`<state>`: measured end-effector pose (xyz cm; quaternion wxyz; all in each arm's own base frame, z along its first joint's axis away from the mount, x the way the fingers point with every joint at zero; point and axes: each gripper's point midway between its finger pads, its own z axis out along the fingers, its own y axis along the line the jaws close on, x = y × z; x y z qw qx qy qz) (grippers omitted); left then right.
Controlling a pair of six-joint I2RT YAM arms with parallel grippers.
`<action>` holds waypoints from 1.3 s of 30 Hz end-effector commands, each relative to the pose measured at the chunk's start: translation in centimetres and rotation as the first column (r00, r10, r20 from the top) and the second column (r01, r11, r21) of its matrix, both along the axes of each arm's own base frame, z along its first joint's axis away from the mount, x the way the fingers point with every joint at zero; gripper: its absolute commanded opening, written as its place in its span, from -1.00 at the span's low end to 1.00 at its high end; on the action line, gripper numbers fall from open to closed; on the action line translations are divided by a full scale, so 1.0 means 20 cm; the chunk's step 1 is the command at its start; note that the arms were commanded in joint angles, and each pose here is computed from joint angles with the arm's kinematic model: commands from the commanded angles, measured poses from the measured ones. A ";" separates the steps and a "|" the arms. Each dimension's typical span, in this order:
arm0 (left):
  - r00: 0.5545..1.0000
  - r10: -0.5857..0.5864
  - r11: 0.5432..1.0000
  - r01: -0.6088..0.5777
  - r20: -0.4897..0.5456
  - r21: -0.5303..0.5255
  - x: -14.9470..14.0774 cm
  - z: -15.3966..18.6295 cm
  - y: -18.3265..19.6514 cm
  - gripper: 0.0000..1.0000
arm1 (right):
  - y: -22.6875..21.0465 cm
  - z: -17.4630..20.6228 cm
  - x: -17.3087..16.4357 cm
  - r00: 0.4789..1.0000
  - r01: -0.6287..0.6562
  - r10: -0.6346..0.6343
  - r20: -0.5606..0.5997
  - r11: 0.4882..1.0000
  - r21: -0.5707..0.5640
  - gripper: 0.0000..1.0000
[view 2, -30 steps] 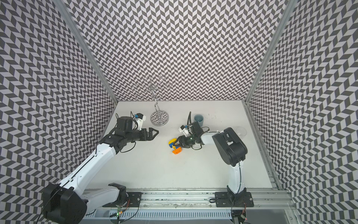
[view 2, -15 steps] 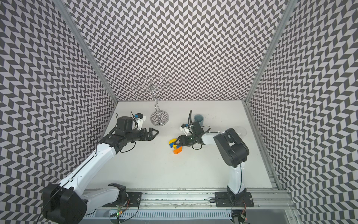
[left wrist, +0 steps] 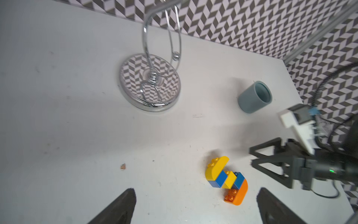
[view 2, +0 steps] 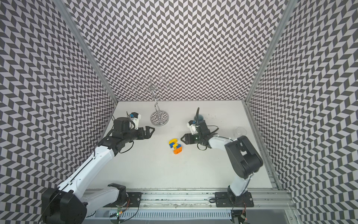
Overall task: Assemble the letter s with lego
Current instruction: Place the lego brick at the center of the board, then reset both arms
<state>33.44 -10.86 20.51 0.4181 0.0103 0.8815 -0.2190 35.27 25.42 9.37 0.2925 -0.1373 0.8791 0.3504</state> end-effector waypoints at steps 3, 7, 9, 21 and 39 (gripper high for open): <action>0.963 0.158 0.985 -0.168 0.217 0.027 0.13 0.08 0.19 0.99 | -0.22 0.43 0.14 0.899 0.122 -0.096 0.427 0.992 -0.034 0.24; 0.905 0.247 0.965 -0.263 0.347 0.001 0.13 0.04 0.29 0.99 | -0.45 0.53 0.10 0.766 0.245 -0.108 0.634 0.961 -0.132 0.24; 0.861 0.279 0.956 -0.291 0.426 -0.037 0.11 0.04 0.35 0.99 | -0.61 0.52 0.11 0.712 0.348 -0.161 0.684 0.926 -0.145 0.26; 0.766 0.221 0.933 -0.346 0.604 0.097 0.12 -0.02 0.52 0.99 | -1.07 0.35 0.17 0.558 0.570 -0.320 0.766 0.818 -0.074 0.26; 0.726 -0.054 0.968 -0.131 0.686 0.216 0.16 -0.25 0.35 0.94 | -1.11 0.25 0.10 0.519 0.563 -0.354 0.778 0.827 0.000 0.41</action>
